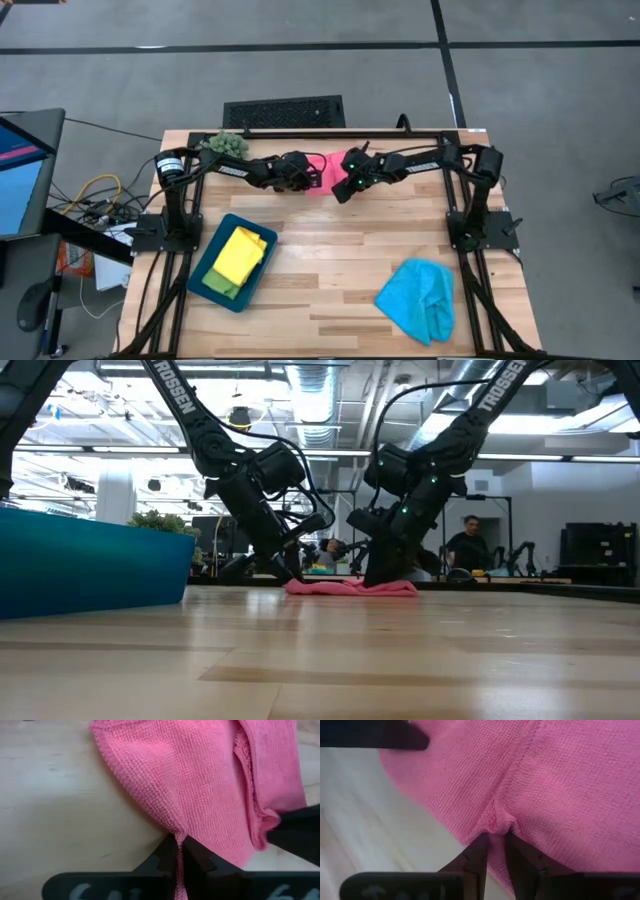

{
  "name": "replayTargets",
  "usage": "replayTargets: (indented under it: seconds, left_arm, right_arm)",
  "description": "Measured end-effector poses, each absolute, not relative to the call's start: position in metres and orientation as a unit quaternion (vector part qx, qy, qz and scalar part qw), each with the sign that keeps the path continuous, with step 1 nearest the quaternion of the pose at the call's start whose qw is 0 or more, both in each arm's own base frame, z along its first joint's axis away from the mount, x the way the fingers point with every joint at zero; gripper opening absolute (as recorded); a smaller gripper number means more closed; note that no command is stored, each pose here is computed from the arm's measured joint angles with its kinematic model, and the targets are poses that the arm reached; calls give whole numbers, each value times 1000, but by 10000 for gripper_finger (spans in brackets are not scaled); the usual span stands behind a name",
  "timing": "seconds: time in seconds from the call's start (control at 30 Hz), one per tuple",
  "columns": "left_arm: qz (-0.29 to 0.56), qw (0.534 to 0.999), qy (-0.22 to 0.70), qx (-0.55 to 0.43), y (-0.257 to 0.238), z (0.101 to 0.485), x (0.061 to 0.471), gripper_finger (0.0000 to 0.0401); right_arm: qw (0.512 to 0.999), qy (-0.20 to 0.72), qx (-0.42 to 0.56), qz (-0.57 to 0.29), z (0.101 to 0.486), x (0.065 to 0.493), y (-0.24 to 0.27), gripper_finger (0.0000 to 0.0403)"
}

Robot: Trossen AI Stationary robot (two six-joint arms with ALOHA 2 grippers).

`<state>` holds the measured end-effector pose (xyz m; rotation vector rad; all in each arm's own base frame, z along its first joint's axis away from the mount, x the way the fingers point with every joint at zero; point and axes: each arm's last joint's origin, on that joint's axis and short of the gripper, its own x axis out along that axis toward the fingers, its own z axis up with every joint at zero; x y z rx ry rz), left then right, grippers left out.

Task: Fold microfiber towels
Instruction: Fold the pink microfiber towel

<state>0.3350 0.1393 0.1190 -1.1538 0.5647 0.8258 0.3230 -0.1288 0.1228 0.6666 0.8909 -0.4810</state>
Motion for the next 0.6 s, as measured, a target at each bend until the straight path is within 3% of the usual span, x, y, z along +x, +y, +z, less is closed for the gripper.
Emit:
replayTargets:
  seconds: [0.37,0.6]
  left_arm:
    - [356,721,262,-534,139,120,336,6]
    - [342,716,243,-559,138,131,336,6]
  right_arm:
    - [848,360,305,-240,179,307,-131,92]
    - [829,389,287,-282,182,290,-145,92]
